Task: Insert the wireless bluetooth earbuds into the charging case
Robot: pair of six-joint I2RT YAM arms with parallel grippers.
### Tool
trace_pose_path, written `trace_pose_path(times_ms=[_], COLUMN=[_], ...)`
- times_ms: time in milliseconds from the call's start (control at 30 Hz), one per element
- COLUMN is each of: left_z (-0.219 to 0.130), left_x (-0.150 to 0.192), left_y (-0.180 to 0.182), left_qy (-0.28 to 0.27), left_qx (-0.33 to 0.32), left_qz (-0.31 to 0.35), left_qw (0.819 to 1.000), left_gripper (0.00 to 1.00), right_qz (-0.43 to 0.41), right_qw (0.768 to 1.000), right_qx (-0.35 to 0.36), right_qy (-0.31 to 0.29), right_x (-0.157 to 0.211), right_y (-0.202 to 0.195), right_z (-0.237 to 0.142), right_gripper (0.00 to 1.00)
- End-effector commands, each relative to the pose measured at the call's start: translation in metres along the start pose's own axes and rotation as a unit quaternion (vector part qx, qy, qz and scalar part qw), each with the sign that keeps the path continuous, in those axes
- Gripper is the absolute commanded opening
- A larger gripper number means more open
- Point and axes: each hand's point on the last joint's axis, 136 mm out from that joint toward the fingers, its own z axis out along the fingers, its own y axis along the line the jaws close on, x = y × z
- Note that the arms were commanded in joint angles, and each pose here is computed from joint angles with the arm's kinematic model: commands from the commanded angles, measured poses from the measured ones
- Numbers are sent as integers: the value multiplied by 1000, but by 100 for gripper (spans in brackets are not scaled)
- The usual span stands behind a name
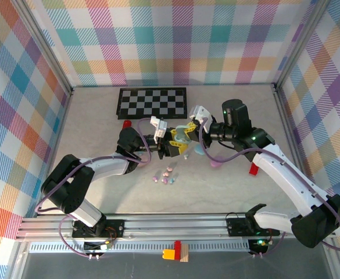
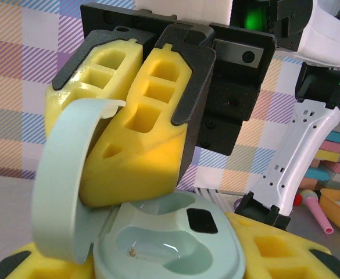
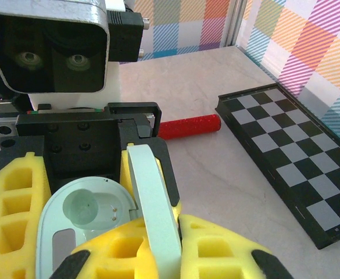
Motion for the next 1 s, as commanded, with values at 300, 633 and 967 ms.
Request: trace_pose_path(times_ms=[300, 633, 967], left_z=[-3, -17, -44], left_x=[-12, -12, -18], left_y=[2, 11, 25], left_qy=[-17, -18, -23], left_qx=[3, -21, -64], left_qz=[41, 49, 58], left_qw=[999, 998, 996], left_gripper=[32, 32, 32], right_qz=[9, 226, 483], right_qw=[994, 953, 860], right_qx=[11, 104, 165], right_qy=[-111, -175, -24], right_x=[-34, 6, 114], right_y=[8, -46, -80], right_z=[-41, -80, -14], right_gripper=[68, 86, 80])
